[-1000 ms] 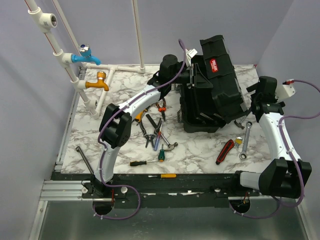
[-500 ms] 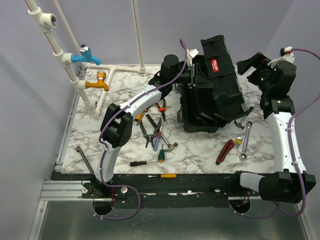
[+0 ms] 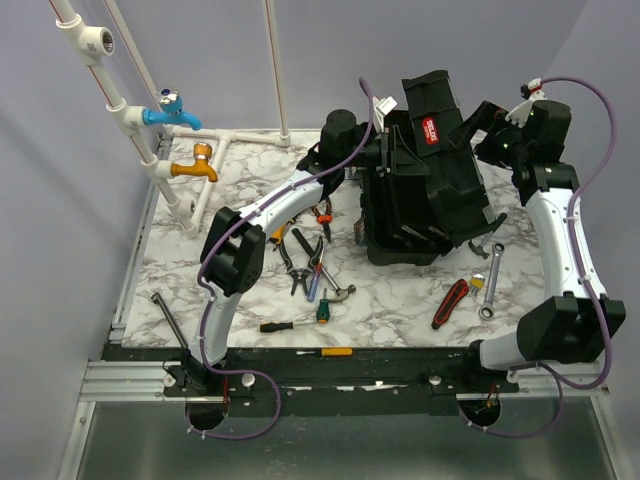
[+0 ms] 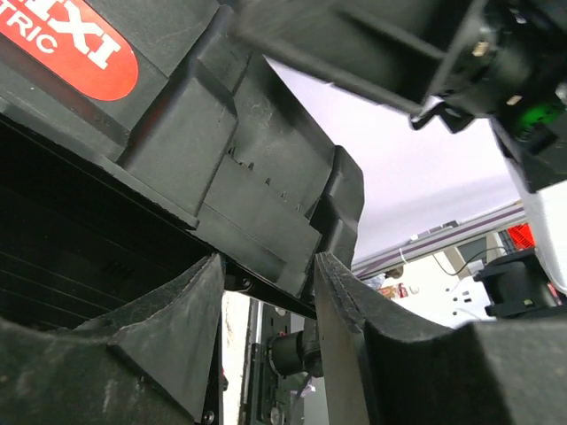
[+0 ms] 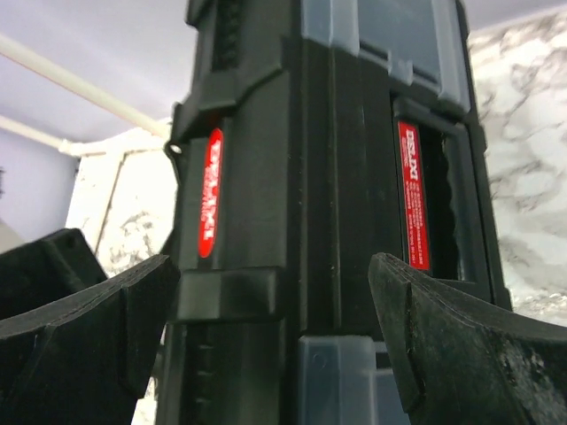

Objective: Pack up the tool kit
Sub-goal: Open the toolbox at the center of the board.

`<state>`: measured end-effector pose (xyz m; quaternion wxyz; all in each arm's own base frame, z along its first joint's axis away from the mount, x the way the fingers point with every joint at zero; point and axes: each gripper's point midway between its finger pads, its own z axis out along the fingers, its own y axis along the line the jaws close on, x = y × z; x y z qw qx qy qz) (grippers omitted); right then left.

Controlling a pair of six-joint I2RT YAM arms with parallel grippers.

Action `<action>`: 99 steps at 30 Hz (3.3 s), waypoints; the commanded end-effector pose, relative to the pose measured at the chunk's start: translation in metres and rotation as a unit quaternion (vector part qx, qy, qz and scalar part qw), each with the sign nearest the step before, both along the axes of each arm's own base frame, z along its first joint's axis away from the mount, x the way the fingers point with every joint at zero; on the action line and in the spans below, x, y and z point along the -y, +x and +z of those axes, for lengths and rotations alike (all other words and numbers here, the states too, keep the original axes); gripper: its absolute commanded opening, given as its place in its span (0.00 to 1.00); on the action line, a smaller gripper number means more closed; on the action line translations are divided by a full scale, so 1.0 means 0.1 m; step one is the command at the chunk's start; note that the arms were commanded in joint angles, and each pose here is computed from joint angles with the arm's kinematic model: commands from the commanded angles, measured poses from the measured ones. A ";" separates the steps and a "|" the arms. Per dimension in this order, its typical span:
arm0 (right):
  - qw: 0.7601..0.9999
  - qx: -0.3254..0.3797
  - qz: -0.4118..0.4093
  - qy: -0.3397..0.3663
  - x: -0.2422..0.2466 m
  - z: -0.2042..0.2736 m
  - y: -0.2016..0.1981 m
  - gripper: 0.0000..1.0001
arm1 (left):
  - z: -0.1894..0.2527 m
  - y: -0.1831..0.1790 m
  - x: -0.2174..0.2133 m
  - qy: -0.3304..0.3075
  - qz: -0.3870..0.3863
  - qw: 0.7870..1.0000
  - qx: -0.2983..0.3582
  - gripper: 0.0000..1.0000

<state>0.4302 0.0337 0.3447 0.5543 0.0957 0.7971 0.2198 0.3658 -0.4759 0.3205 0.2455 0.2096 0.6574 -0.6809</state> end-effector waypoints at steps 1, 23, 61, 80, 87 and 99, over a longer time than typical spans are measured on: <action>0.998 -0.043 0.038 0.021 -0.14 -0.23 0.02 1.00 | 0.37 -0.12 -0.03 -0.036 0.004 0.999 0.037 0.52; 0.979 -0.045 -0.083 -0.183 -0.08 0.05 -0.28 1.00 | 0.27 -0.01 0.08 -0.062 0.004 0.998 0.010 0.73; 0.836 -0.096 -0.113 -0.529 -0.67 -0.57 -1.21 1.00 | 0.23 0.25 -0.05 -0.085 0.017 0.996 -0.004 0.73; 0.675 -0.022 -0.283 -0.681 -0.57 -0.04 -1.23 0.97 | 0.26 0.29 -0.25 -0.097 0.018 0.995 -0.002 0.73; 0.697 -0.011 -0.306 -0.648 -0.58 0.23 -1.25 0.89 | 0.19 0.35 -0.35 -0.092 0.029 0.995 -0.009 0.73; 0.776 -0.003 -0.249 -0.579 -0.64 0.26 -1.19 0.87 | -0.27 0.54 -1.11 -0.012 0.127 0.991 -0.036 0.75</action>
